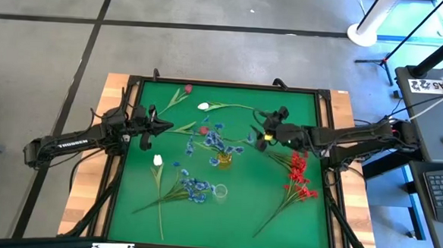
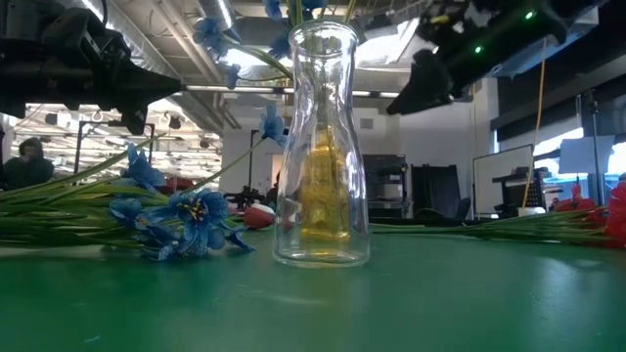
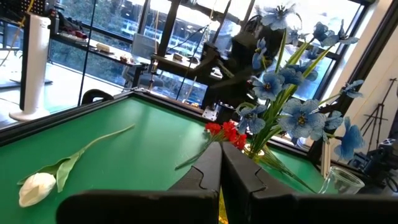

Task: Sort flowers into vase by color
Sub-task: Put the top white flower into the yellow flower vase

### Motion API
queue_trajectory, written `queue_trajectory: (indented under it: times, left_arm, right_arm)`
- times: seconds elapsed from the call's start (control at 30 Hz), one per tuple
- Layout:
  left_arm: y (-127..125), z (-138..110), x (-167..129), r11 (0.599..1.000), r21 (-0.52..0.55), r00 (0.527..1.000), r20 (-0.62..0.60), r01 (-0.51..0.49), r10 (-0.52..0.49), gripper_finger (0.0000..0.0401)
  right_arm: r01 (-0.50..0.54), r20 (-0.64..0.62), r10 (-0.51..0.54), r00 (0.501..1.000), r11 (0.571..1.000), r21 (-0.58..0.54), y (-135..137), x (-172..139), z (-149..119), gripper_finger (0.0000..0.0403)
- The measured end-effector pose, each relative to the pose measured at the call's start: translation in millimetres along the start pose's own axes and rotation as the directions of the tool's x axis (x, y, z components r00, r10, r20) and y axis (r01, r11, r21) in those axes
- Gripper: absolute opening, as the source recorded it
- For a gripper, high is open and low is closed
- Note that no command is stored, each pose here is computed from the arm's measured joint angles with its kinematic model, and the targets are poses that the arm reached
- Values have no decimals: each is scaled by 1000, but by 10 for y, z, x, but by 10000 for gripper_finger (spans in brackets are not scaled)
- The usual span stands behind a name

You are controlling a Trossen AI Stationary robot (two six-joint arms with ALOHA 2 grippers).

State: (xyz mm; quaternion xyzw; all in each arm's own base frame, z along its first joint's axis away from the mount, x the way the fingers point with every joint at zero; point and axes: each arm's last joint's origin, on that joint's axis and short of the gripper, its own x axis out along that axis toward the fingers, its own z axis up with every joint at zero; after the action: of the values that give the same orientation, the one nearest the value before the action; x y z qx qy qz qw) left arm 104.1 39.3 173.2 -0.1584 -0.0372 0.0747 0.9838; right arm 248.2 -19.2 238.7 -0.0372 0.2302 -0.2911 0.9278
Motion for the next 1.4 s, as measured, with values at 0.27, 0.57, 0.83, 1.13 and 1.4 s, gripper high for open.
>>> queue_trajectory:
  times: [0.27, 0.57, 0.83, 1.13, 1.4]
  left_arm:
    - [0, 1, 0, 1000, 0, 1000, 0, 0, 0, 0]
    - [-21, 64, -2, 1000, 7, 998, 66, 16, -17, 0]
    - [-36, 110, -7, 1000, 6, 993, 114, 26, -27, 0]
    - [-28, 122, -8, 1000, 3, 991, 135, -8, 8, 0]
    - [-10, 124, -9, 998, -6, 986, 152, -65, 65, 0]
  right_arm:
    - [-126, -98, 144, 985, 978, 167, -471, 382, -94, 282]
    - [-144, -138, 154, 978, 986, 84, -704, 722, -232, 282]
    - [-183, -306, 172, 937, 983, -10, -606, 1273, -43, 282]
    - [-119, -518, 93, 850, 993, -17, -783, 1806, -34, 282]
    - [-72, -522, 131, 843, 989, 132, -1292, 1880, -162, 282]
